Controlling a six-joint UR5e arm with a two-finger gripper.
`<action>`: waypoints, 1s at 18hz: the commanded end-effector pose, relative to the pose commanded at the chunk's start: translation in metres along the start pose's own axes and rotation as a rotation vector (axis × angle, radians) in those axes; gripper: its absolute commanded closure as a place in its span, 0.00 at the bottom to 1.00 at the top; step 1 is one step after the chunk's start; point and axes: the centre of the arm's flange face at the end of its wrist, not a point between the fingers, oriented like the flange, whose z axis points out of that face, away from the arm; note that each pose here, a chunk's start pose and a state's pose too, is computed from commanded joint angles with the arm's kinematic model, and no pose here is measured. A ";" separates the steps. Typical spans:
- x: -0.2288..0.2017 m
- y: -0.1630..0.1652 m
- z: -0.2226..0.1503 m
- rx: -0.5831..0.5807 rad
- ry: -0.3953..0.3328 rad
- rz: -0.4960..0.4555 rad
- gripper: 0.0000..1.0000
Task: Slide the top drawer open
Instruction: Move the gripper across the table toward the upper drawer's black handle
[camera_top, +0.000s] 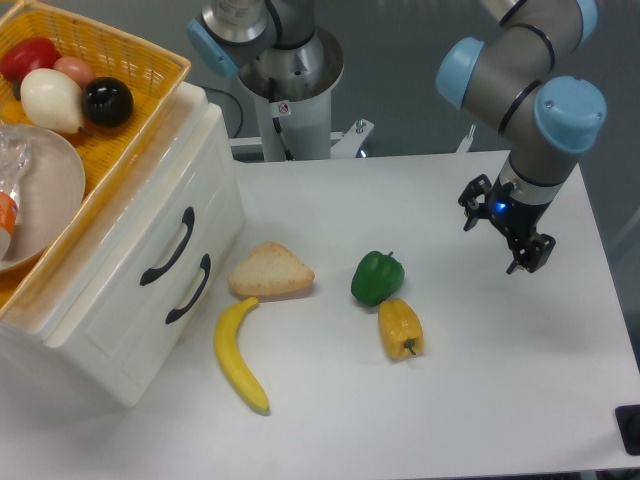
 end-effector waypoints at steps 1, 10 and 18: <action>0.000 0.002 -0.002 -0.001 -0.003 -0.003 0.00; 0.012 -0.022 -0.022 -0.037 -0.051 -0.089 0.00; 0.046 -0.137 -0.019 0.043 -0.036 -0.382 0.00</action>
